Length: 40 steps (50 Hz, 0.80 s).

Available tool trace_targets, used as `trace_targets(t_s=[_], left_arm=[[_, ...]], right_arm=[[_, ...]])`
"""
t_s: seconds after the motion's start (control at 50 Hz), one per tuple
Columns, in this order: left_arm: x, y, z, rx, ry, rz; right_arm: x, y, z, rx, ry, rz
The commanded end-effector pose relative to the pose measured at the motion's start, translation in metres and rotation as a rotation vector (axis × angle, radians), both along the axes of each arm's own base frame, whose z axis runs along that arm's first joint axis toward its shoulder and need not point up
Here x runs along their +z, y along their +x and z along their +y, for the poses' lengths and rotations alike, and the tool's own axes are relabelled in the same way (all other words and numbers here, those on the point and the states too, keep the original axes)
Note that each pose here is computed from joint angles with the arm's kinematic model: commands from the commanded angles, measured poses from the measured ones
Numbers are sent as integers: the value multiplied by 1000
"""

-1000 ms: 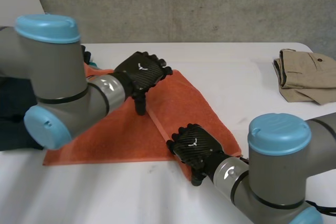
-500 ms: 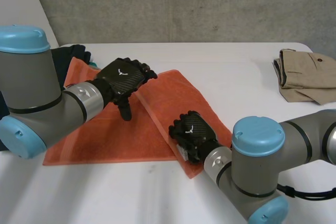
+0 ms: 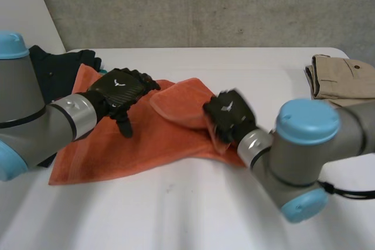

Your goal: Fold the laundry.

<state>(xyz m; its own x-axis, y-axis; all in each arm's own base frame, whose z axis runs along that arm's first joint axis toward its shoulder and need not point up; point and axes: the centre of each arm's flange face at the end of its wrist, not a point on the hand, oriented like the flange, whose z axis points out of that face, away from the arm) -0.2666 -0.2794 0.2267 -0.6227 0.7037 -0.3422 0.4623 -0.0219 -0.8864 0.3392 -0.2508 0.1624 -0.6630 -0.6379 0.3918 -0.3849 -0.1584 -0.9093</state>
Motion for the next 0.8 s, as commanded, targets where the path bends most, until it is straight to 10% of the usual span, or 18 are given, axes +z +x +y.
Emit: trace_targets(t_s=[0.02, 0.3, 0.8], left_arm=[[-3, 16, 5, 27, 18, -27], [-64, 44, 8, 66, 123, -243], [-92, 107, -10, 181, 206, -246]], right_arm=[[29, -31, -57, -168, -36, -136], [-8, -64, -106, -356, 132, -168], [-23, -63, -108, -365, 106, -82]])
